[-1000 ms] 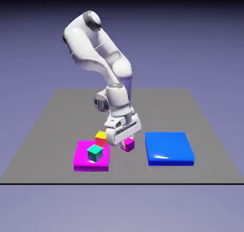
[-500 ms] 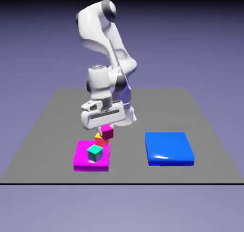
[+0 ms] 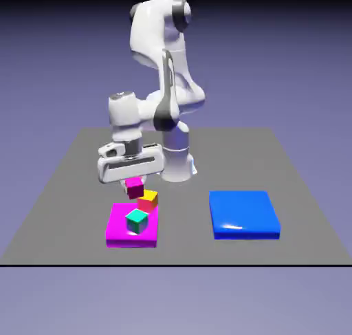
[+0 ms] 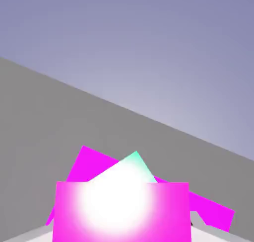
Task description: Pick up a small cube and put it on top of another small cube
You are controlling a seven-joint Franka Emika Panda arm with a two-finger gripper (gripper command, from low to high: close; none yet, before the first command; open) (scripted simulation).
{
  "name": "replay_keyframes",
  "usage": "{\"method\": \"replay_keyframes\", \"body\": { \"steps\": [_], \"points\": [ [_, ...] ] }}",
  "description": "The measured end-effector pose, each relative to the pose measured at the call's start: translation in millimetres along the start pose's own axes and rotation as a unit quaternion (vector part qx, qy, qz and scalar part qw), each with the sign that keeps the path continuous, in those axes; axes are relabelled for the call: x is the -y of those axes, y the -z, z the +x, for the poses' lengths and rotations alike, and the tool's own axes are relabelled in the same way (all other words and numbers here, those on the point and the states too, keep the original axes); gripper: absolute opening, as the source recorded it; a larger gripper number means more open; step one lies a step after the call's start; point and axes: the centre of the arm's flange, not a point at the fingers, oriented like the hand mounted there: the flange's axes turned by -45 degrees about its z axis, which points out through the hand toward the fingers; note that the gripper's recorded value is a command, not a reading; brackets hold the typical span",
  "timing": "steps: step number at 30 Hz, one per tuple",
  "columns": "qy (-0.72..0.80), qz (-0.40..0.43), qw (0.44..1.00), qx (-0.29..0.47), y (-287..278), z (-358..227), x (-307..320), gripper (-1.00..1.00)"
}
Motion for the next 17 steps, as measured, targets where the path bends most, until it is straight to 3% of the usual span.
{"method": "replay_keyframes", "body": {
  "steps": [14,15,17],
  "points": [
    [0.0,0.0,1.0,-0.001,-61,-4,0,-1.0],
    [0.0,-0.001,1.0,0.0,-66,-6,0,1.0],
    [0.0,-0.001,1.0,0.0,-66,-6,0,1.0]
  ]
}}
